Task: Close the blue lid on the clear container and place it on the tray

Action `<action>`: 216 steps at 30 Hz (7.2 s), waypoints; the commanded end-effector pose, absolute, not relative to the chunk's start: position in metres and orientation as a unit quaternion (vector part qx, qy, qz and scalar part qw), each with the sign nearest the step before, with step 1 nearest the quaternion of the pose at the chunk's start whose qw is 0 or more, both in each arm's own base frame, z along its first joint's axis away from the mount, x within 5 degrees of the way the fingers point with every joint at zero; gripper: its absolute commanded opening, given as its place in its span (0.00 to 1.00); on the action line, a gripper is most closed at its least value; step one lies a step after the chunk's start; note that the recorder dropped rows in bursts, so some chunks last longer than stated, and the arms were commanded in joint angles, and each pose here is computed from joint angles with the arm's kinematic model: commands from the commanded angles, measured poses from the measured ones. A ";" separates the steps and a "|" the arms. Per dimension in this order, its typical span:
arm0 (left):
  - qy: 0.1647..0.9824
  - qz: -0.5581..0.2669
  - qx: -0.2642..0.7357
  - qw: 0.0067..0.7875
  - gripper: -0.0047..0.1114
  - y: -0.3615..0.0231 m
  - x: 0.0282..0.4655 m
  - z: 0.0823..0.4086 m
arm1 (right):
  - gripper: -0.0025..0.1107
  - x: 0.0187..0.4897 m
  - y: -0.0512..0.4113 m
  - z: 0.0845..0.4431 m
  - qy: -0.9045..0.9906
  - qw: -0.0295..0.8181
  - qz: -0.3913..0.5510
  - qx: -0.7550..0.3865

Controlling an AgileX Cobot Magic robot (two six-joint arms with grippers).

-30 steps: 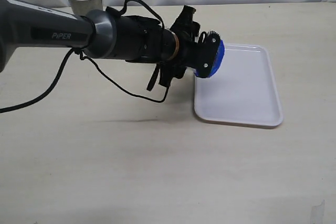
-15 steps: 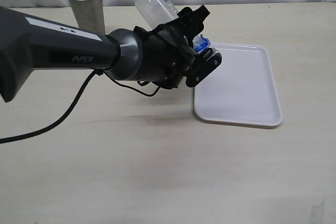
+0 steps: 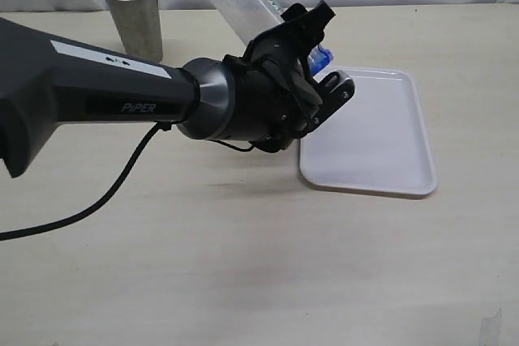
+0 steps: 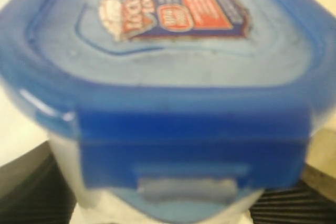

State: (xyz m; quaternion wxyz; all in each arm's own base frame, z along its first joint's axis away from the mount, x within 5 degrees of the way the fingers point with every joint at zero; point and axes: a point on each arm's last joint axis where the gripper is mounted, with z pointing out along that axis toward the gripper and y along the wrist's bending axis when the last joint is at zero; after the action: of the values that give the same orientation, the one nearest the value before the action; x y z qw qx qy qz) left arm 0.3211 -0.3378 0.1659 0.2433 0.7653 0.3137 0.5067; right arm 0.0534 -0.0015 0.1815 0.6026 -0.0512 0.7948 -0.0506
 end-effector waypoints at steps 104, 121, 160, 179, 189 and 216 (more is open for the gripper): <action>0.687 -0.295 0.459 0.480 0.79 -0.371 0.361 0.122 | 0.06 0.053 -0.002 0.182 0.790 0.609 -0.053 -0.051; 0.704 -0.226 0.496 0.456 0.79 -0.360 0.360 0.124 | 0.06 0.053 -0.002 0.182 0.790 0.609 -0.053 -0.051; 0.802 0.123 0.408 0.418 0.50 -0.290 0.377 0.153 | 0.06 0.053 -0.002 0.182 0.790 0.609 -0.053 -0.051; 0.752 0.007 0.448 0.484 0.04 -0.289 0.348 0.214 | 0.06 0.053 -0.002 0.182 0.790 0.609 -0.053 -0.051; 0.744 -0.090 0.410 0.519 0.04 -0.243 0.332 0.255 | 0.06 0.053 -0.002 0.182 0.790 0.609 -0.053 -0.051; 0.645 -0.235 0.213 0.695 0.04 -0.091 0.165 0.317 | 0.06 0.053 -0.002 0.182 0.790 0.609 -0.053 -0.051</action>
State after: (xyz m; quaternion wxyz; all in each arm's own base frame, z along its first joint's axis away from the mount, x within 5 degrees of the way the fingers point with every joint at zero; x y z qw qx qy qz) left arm 0.1787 -0.0965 0.3167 0.6831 0.2233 0.6568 -0.2280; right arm 0.0534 -0.0015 0.1815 0.6025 -0.0521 0.7947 -0.0513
